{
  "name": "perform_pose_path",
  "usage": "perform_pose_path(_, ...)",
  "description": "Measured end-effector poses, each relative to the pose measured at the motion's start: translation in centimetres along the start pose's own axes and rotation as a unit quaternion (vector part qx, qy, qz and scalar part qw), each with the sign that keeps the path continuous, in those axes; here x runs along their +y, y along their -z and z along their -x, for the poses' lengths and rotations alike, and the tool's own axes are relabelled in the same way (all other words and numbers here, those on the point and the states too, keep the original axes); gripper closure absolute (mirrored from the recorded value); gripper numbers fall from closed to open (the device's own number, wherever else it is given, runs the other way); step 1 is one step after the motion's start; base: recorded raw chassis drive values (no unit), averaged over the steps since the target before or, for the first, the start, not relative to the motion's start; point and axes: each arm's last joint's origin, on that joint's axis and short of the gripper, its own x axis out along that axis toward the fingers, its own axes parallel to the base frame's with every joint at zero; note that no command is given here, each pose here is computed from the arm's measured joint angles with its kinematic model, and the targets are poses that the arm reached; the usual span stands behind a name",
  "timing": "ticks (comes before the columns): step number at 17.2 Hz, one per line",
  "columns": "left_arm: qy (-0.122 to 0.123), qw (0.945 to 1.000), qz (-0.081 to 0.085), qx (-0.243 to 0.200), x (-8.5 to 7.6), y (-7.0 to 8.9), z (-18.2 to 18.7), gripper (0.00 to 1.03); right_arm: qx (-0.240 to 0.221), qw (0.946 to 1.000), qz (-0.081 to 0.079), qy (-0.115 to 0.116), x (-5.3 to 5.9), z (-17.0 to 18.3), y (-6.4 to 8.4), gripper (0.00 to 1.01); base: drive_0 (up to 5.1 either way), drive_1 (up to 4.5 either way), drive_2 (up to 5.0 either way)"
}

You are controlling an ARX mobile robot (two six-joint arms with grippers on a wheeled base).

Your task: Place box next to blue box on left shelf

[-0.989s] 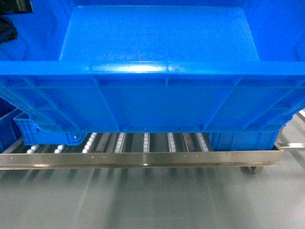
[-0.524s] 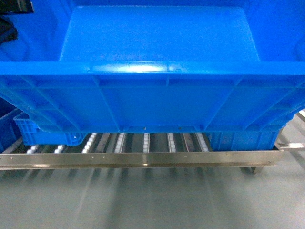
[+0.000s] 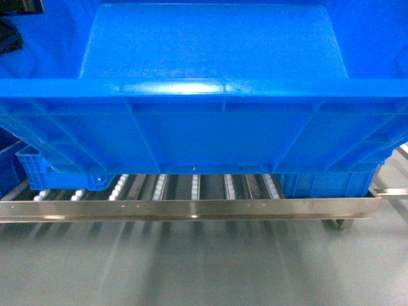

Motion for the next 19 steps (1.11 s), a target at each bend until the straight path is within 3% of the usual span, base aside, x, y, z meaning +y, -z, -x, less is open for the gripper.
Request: perform_pose_path(19,-0.001,1.0,-0.001,0.006,0.02,0.13,0.0,0.95,0.006,1.0,0.001,0.0,-0.01,0.0,0.12,0.92,0.0,0.0,0.0)
